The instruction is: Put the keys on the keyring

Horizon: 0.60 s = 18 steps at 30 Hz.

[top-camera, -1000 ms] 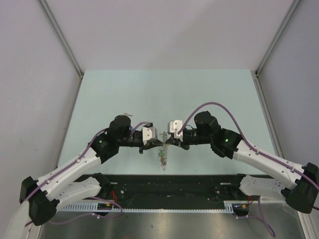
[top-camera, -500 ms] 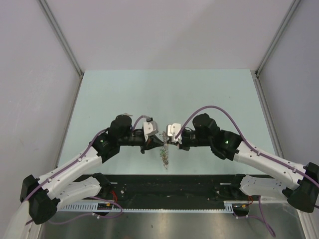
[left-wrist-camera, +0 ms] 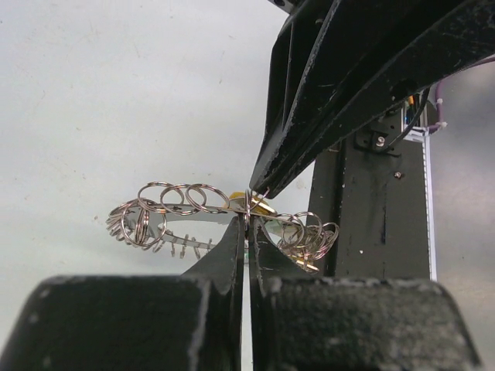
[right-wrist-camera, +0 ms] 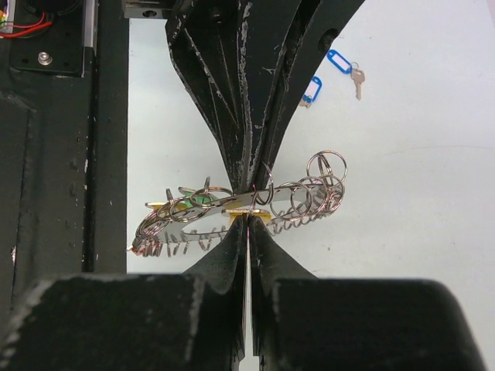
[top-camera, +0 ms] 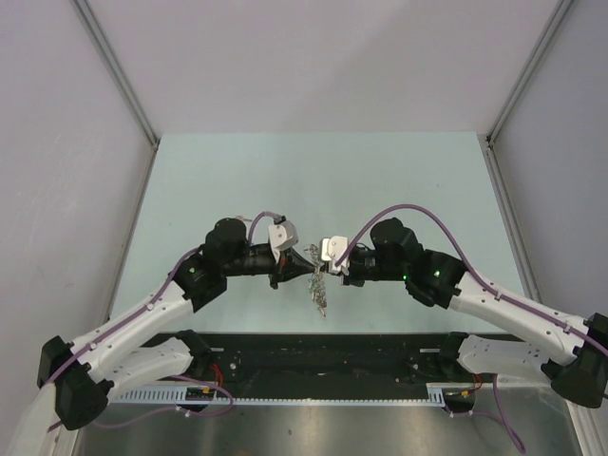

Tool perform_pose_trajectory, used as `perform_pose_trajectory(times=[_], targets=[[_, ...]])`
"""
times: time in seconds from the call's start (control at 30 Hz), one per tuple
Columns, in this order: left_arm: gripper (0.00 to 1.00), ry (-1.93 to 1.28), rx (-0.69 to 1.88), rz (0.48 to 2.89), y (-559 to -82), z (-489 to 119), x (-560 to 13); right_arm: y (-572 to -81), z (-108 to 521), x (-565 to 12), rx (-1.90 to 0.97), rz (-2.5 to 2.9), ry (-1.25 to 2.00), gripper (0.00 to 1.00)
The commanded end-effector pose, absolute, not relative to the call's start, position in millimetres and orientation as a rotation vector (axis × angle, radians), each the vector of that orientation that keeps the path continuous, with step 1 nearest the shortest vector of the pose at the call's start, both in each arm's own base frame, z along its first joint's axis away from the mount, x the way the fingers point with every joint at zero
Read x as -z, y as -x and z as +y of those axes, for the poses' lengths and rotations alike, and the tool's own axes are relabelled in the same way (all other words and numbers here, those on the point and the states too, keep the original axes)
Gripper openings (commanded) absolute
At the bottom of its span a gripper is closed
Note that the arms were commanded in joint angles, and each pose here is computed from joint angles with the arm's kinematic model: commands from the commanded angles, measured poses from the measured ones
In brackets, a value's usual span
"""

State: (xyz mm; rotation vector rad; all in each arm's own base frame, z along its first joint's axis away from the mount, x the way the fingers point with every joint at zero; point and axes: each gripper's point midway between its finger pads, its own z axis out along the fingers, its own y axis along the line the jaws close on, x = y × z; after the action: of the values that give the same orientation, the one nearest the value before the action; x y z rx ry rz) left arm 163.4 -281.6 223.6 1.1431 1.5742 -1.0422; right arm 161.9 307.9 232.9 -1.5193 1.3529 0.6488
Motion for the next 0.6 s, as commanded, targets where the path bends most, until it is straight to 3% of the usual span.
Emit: perform_pose_trajectory(times=[0.0, 0.23, 0.57], targets=[[0.0, -1.101, 1.024, 1.361, -168.0, -284.8, -272.2, -154.8, 308.4, -247.5, -0.681, 1.316, 1.488, 0.0], [0.0, -1.114, 1.01, 1.34, -165.8, -282.5, -273.4, -156.6, 305.8, -257.6, -0.68, 1.29, 1.422, 0.18], [0.0, -1.13, 1.002, 1.345, -165.6, -282.2, -270.8, -159.6, 307.1, -275.0, -0.69, 1.256, 1.341, 0.27]])
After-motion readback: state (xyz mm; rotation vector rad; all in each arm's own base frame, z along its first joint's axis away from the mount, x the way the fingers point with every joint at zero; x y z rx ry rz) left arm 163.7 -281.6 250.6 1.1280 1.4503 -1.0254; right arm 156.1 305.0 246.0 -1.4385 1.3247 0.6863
